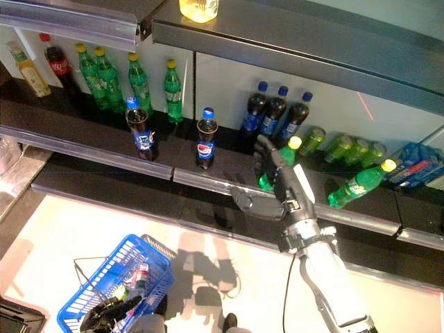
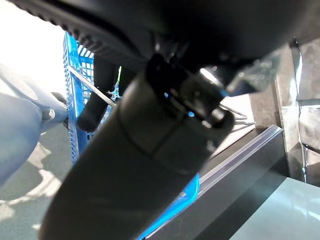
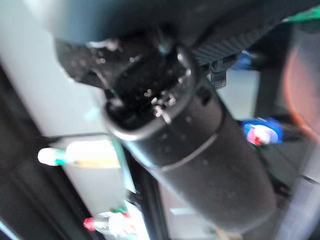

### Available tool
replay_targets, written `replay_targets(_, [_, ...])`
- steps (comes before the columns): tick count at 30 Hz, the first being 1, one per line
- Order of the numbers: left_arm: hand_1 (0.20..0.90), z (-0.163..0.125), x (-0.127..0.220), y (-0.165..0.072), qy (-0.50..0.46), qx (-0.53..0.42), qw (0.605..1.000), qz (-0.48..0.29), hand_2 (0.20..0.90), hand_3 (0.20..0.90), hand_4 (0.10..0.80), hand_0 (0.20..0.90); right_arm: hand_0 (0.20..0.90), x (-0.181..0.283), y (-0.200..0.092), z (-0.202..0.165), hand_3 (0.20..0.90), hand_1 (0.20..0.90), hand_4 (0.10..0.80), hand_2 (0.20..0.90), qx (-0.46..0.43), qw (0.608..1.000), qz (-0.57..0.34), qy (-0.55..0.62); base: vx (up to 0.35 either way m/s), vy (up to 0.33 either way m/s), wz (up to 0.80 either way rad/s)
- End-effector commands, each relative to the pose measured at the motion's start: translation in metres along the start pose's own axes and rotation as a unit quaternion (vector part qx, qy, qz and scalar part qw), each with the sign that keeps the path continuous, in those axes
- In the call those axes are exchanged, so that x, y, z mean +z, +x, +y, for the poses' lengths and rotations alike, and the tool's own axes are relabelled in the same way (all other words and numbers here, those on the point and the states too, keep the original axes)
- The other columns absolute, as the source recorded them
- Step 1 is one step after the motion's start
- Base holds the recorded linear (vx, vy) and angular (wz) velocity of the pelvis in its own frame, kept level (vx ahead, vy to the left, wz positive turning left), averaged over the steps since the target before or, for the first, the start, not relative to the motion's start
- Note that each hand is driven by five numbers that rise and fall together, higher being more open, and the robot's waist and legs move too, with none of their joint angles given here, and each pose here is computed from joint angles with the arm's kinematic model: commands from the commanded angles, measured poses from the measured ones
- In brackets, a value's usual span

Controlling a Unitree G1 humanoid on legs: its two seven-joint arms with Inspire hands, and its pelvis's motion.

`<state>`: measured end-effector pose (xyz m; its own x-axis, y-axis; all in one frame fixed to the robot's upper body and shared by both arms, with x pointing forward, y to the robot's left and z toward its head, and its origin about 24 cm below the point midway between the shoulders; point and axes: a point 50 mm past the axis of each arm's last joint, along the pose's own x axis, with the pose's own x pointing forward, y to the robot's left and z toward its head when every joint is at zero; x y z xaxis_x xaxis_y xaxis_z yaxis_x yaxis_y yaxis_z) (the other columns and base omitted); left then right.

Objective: Pick up the drink and place into the basket.

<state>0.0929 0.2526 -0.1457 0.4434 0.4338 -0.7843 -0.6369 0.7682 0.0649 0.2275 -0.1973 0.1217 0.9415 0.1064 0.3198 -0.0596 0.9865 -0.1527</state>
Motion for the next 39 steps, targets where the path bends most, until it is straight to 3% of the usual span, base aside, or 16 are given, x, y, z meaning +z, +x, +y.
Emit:
replay_targets(1, [0.3,0.011,-0.005,-0.007,0.014,-0.008,0.999,-0.043,0.3,0.2,0.1,0.3,0.9,0.048,0.008,-0.019,0.9,0.9,0.8,0.9,-0.096,0.985,-0.143,-0.01,0.065,0.042,-0.06])
replay_targets(9, [0.3,0.005,-0.015,-0.012,0.007,-0.02,0.999,-0.037,0.3,0.2,0.1,0.3,0.9,0.036,-0.001,-0.038,0.9,0.9,0.8,0.9,-0.243,0.962,-0.124,-0.026,0.001,0.051,-0.03])
replay_targets(15, [0.3,0.002,-0.015,-0.013,0.008,-0.025,0.999,-0.035,0.3,0.2,0.1,0.3,0.9,0.031,0.001,-0.033,0.9,0.9,0.8,0.9,-0.242,0.964,-0.106,-0.032,0.0,0.04,0.0])
replay_targets(20, [0.3,-0.005,-0.008,-0.011,0.007,-0.039,0.998,-0.046,0.3,0.2,0.1,0.3,0.9,0.019,0.01,-0.03,0.9,0.9,0.8,0.9,-0.243,0.967,-0.072,-0.006,-0.015,0.035,0.02])
replay_targets(28, [0.3,-0.038,0.024,-0.005,0.004,-0.091,0.991,-0.094,0.3,0.2,0.1,0.3,0.9,0.028,0.043,-0.022,0.9,0.9,0.8,0.9,-0.273,0.955,-0.112,0.015,-0.068,0.029,0.02])
replay_targets(39, [0.3,-0.053,0.052,-0.002,0.009,-0.123,0.983,-0.136,0.3,0.2,0.1,0.3,0.9,0.051,0.072,-0.028,0.9,0.9,0.8,0.9,-0.37,0.915,-0.154,0.045,-0.018,-0.008,0.04])
